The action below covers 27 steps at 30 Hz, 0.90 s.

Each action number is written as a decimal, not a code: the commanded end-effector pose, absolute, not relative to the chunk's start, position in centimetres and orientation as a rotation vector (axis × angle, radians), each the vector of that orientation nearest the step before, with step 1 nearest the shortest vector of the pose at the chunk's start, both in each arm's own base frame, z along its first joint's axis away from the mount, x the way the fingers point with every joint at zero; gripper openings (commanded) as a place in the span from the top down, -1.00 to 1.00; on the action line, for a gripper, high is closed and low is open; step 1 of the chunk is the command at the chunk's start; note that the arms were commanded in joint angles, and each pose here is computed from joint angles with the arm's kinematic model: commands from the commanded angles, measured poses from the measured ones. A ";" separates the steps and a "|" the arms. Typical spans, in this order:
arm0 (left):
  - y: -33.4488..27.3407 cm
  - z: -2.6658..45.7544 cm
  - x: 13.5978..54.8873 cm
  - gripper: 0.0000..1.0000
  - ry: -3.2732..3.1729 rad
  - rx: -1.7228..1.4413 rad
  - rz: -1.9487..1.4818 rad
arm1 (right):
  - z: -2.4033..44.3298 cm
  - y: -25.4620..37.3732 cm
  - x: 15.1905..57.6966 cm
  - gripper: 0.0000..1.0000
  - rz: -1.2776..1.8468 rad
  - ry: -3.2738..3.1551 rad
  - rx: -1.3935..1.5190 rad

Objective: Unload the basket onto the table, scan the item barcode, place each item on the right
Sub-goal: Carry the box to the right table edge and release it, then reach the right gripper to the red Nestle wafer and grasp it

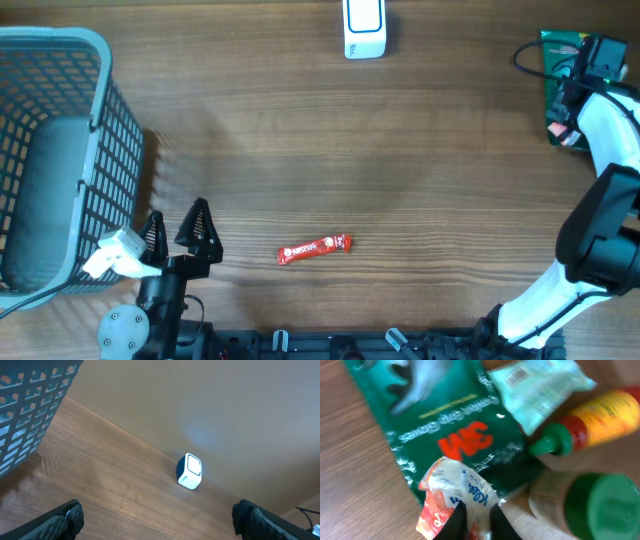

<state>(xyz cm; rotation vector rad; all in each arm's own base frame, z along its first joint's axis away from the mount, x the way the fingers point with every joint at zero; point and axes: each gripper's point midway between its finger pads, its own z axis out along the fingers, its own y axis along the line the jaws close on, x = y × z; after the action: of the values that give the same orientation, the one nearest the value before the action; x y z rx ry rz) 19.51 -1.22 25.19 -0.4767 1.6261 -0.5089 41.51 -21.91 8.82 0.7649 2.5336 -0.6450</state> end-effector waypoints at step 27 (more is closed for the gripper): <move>-1.5 25.1 19.5 -1.00 1.632 -0.458 -0.517 | 13.6 26.5 21.7 -0.99 0.886 2.523 -1.214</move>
<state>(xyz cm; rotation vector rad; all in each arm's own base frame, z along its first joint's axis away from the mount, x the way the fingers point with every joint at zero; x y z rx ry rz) 19.51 -1.22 25.20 -0.4766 1.6257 -0.5090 23.97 24.08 16.85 -1.0507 2.5376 0.8713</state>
